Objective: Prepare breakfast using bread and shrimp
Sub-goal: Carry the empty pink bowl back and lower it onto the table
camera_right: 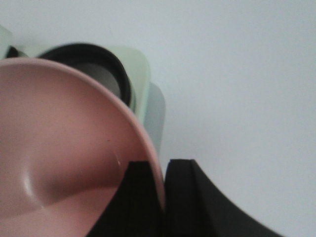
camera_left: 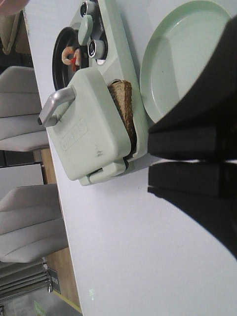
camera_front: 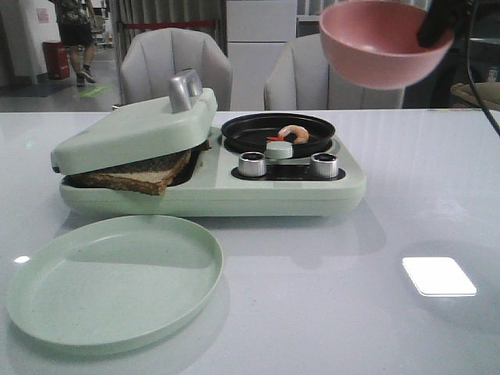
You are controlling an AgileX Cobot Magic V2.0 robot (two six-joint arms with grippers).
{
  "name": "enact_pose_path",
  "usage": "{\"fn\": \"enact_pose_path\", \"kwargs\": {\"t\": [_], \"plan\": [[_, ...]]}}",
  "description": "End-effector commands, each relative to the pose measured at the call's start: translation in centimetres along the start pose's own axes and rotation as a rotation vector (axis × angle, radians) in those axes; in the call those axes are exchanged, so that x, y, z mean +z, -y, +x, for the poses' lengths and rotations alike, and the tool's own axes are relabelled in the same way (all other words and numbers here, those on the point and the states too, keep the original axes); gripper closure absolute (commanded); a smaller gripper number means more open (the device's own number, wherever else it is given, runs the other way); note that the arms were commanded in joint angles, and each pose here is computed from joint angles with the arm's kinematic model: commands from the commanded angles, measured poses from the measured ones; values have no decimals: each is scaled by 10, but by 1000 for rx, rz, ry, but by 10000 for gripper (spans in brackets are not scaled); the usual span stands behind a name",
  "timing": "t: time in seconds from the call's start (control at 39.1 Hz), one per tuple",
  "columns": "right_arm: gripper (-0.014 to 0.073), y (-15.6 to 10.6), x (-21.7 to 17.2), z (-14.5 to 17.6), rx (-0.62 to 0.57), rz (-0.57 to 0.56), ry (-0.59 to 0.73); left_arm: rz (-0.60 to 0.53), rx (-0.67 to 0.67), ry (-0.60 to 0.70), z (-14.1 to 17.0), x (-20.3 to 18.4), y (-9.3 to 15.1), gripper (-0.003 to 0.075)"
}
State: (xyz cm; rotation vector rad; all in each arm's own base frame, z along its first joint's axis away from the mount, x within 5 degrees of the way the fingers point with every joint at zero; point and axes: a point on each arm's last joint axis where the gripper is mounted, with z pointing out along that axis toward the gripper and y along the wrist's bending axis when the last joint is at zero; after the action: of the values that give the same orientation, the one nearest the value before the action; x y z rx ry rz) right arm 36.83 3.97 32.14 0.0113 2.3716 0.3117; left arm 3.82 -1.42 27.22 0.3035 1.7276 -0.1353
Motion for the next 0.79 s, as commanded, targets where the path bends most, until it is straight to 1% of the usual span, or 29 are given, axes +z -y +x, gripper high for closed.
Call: {"fn": "enact_pose_path", "kwargs": {"t": [0.0, 0.15, 0.31, 0.41, 0.61, 0.77], "plan": [[455, 9, -18, 2, 39, 8, 12, -5, -21, 98, -15, -3, -1, 606], [455, 24, 3, 37, 78, 40, -90, -5, -21, 98, -15, -3, -1, 606], [455, 33, 18, 67, 96, 70, -126, -5, -21, 98, -15, -3, -1, 606], [455, 37, 24, 81, 100, 85, -138, -5, -21, 98, -15, -3, -1, 606], [445, 46, 34, 90, 77, 120, -154, -5, -21, 98, -15, -3, -1, 606], [393, 57, 45, 93, 103, 143, -160, -5, -21, 98, -15, -3, -1, 606]]}}
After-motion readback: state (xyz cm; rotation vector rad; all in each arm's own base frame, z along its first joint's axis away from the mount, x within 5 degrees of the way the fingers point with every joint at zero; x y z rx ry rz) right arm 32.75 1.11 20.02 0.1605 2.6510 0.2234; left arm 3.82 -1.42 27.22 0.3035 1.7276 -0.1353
